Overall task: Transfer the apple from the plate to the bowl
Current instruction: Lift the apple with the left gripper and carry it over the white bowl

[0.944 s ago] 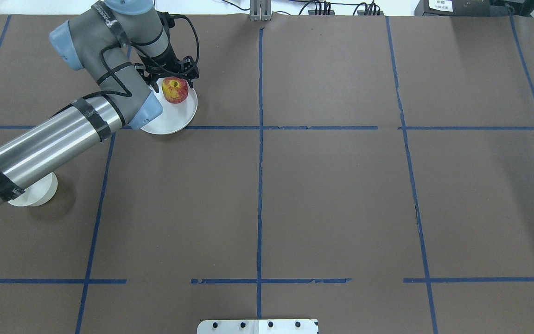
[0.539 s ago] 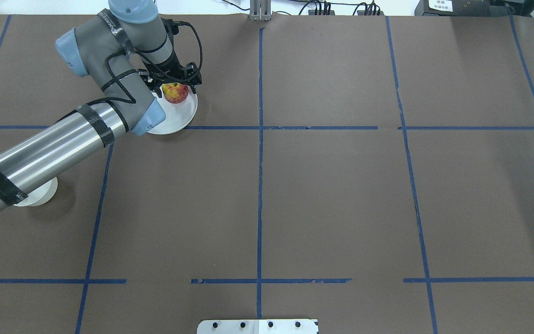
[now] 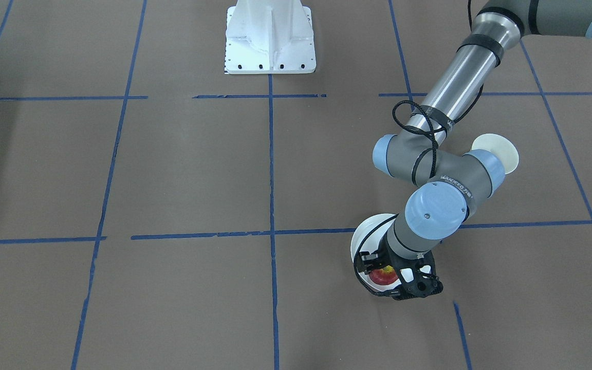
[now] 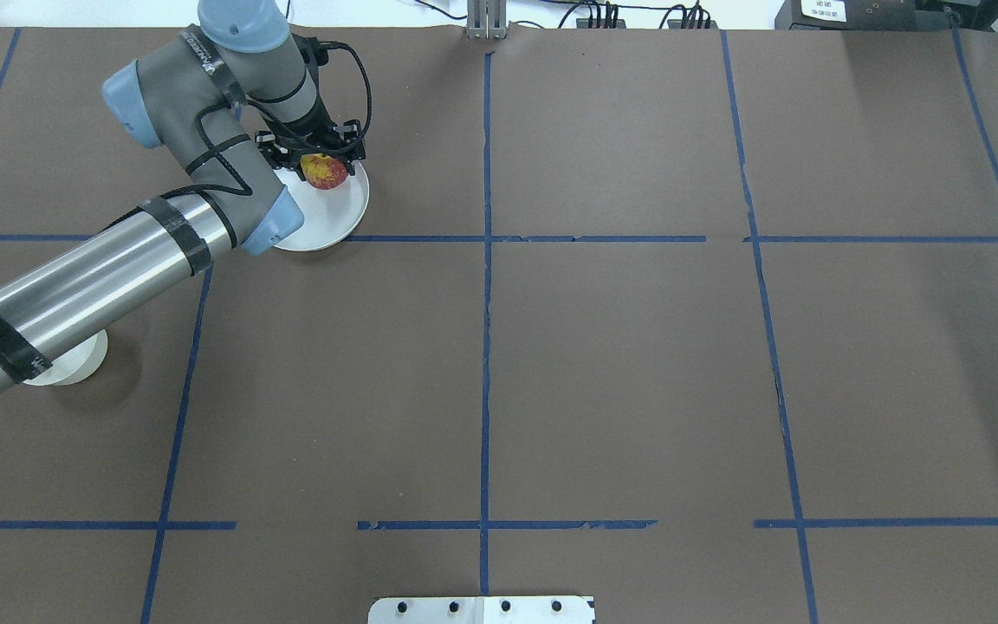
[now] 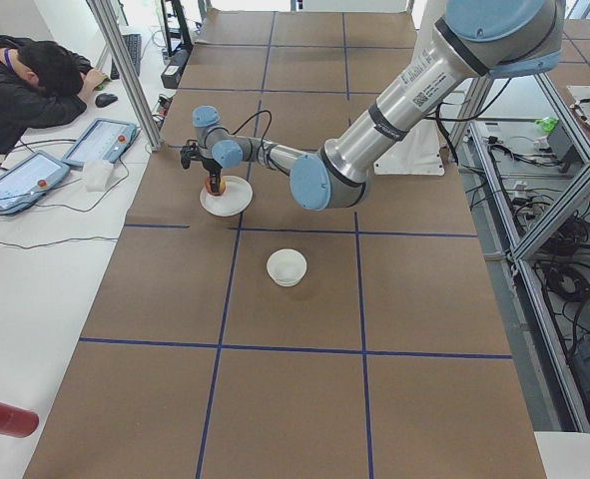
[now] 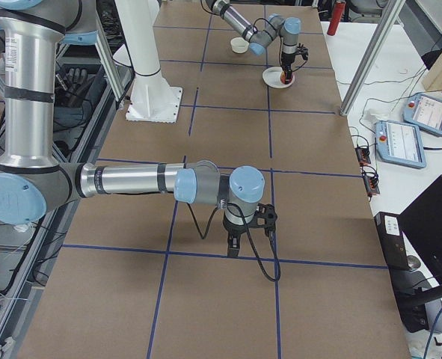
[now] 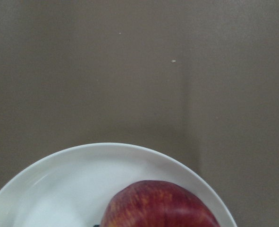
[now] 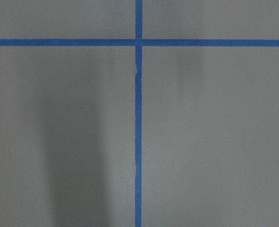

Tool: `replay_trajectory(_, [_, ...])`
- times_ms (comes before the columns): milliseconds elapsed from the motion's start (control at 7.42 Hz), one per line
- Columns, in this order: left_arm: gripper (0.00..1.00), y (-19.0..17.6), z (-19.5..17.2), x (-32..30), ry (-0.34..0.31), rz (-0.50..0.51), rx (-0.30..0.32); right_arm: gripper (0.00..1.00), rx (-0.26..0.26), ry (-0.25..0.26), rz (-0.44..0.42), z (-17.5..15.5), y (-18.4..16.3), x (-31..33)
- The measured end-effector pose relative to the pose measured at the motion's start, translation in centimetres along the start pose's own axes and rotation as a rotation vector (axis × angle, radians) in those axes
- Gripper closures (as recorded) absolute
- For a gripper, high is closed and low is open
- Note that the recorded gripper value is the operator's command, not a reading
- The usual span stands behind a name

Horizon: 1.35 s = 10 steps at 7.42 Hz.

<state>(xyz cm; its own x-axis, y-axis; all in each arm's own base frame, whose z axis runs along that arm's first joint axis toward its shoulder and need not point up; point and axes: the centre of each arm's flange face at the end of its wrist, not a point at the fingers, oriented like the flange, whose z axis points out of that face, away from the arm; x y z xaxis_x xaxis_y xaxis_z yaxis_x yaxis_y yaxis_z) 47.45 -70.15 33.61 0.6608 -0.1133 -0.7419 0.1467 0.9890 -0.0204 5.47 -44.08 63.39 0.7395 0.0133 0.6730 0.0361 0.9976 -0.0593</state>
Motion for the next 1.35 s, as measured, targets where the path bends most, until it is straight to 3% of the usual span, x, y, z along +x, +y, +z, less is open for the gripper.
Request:
replay_trajectory(270, [1.00, 0.0, -3.7, -1.6, 0.012, -0.007, 0.026, 0.00, 0.000, 0.000, -0.001, 0.0, 0.0, 0.0])
replay_trajectory(404, [1.00, 1.8, -5.4, -3.8, 0.019, -0.004, 0.035, 0.00, 0.001, 0.000, 0.000, 0.0, 0.0, 0.0])
replay_trajectory(944, [1.00, 13.4, -10.6, -16.7, 0.043, 0.019, 0.060, 0.00, 0.001, 0.000, 0.000, 0.0, 0.0, 0.0])
replay_trajectory(1348, [1.00, 20.2, -10.7, -26.9, -0.003, 0.007, 0.089, 0.00, 0.000, 0.000, 0.000, 0.0, 0.0, 0.0])
